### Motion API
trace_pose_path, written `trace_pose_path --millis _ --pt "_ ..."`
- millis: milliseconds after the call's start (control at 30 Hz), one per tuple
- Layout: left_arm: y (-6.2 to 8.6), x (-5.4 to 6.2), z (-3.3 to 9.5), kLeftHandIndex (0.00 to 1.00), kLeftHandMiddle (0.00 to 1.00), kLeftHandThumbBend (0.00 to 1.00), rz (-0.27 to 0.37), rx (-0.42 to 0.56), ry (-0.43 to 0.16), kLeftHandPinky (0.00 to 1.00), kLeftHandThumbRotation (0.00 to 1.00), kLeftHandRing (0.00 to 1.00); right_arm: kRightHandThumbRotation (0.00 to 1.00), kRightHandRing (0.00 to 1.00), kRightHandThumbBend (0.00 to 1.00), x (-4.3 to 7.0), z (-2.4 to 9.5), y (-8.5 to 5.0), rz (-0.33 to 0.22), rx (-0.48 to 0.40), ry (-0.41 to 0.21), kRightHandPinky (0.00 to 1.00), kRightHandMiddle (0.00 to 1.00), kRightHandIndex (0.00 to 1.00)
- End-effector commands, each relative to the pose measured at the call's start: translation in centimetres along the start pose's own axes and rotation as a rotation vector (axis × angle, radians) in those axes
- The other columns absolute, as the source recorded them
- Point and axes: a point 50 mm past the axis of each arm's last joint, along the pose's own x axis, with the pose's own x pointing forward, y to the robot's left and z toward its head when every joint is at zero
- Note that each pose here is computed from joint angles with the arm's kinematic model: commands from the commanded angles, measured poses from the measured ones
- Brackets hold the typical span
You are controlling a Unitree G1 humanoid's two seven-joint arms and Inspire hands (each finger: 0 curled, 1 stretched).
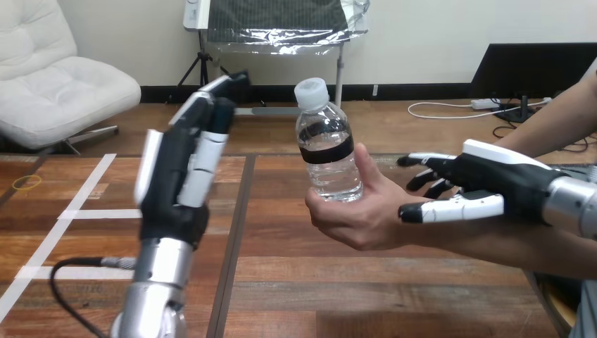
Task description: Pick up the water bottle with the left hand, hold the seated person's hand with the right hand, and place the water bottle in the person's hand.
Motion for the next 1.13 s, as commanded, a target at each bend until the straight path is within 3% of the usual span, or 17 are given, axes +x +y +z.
trace_pose_path --millis 0,367,667,900,967,1100 --pt "0.2 0.7 2.8 0.76 0.83 0.71 -0.014 0.013 -0.117 1.00 0.83 0.89 0.76 0.84 1.00 -1.0 0.8 -1.5 -0.156 0.038 -0.067 0.65 0.90 0.98" --pt "0.3 -0.3 2.9 0.77 0.83 0.73 -0.008 0.001 -0.095 1.00 0.84 0.89 0.88 0.86 1.00 -1.4 0.8 -0.8 -0.317 0.016 -0.107 0.67 0.91 0.97" --pt "0.2 -1.6 3.2 0.75 0.81 0.75 -0.022 -0.023 -0.099 0.92 0.83 0.84 0.97 0.90 1.00 -2.0 0.9 0.3 -0.472 0.101 -0.192 0.74 0.91 0.96" --pt "0.5 -3.1 3.6 0.73 0.79 0.71 -0.037 -0.037 -0.112 0.86 0.81 0.81 1.00 0.92 1.00 -2.9 1.5 2.0 -0.581 0.277 -0.360 0.79 0.92 0.95" --pt "0.6 -3.4 3.7 0.73 0.78 0.68 -0.042 -0.041 -0.113 0.83 0.80 0.80 1.00 0.92 1.00 -3.2 1.7 2.4 -0.606 0.316 -0.383 0.80 0.91 0.95" --pt "0.8 -4.3 4.0 0.73 0.77 0.65 -0.039 -0.038 -0.116 0.79 0.80 0.78 1.00 0.92 1.00 -3.6 2.4 3.5 -0.638 0.426 -0.505 0.81 0.91 0.95"
